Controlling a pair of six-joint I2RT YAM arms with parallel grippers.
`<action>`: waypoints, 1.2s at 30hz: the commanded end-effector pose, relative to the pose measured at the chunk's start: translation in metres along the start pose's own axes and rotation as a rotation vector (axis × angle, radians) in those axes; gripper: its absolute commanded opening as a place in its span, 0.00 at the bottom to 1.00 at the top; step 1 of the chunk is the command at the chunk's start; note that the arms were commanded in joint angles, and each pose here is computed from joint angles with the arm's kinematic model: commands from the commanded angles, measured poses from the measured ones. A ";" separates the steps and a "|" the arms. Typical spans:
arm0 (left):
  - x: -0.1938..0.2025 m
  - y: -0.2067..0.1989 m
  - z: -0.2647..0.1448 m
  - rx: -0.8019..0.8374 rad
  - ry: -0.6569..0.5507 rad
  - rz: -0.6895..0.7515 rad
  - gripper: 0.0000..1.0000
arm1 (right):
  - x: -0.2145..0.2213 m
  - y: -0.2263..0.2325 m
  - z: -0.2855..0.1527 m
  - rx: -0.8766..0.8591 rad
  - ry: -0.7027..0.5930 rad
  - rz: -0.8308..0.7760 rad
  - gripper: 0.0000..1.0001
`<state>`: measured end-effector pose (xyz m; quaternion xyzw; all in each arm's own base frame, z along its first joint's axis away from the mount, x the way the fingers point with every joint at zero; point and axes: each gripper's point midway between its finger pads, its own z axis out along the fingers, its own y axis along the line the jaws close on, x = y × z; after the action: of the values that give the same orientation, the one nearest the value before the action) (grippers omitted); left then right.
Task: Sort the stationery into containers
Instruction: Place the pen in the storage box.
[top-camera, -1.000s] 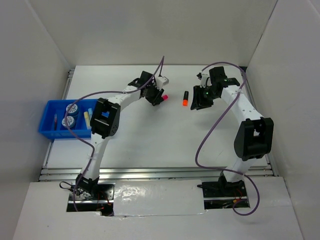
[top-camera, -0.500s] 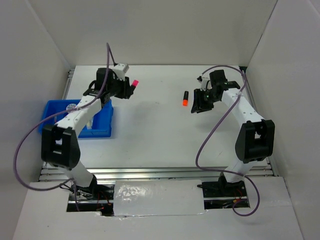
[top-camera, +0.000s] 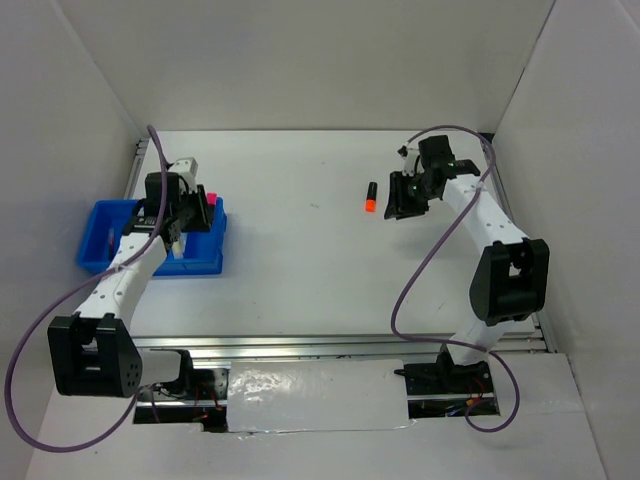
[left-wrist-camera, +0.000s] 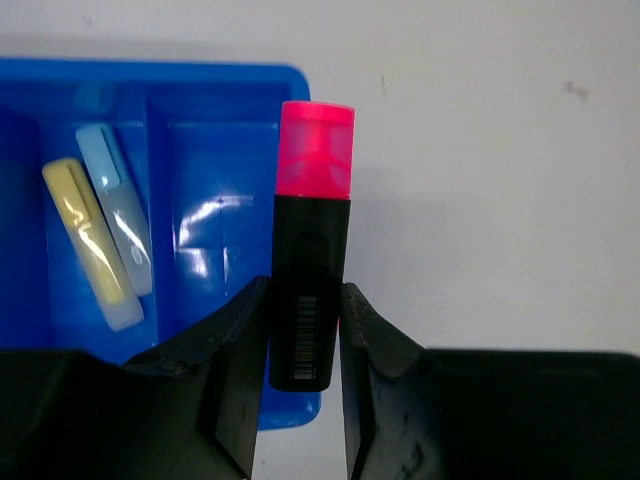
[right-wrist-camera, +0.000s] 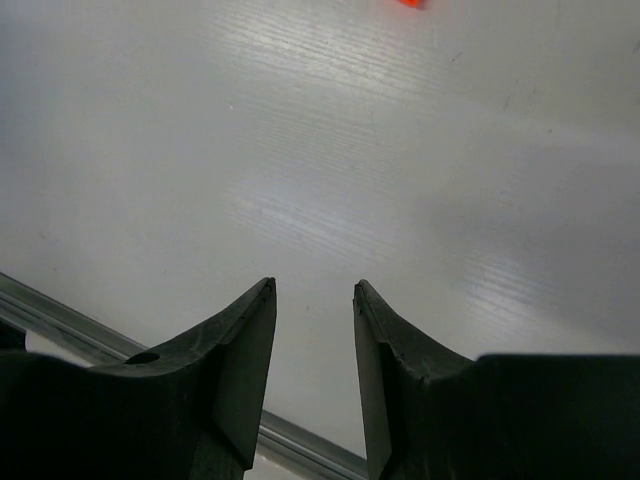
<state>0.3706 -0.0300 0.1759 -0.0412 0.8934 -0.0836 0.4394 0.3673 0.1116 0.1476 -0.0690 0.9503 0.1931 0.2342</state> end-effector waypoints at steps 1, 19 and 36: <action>0.005 0.003 -0.013 -0.005 -0.017 -0.003 0.00 | -0.033 0.007 -0.005 0.009 -0.089 -0.019 0.44; 0.047 0.044 0.021 -0.045 0.124 -0.071 0.40 | -0.043 0.001 0.014 0.024 -0.075 0.005 0.44; -0.024 -0.009 -0.015 0.113 -0.106 0.079 0.91 | -0.091 -0.031 0.069 0.199 -0.072 0.119 0.48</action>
<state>0.3582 -0.0221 0.1466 -0.0292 0.9049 -0.1069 0.4111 0.4665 0.1111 0.1278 -0.0018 0.9577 0.1363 0.2535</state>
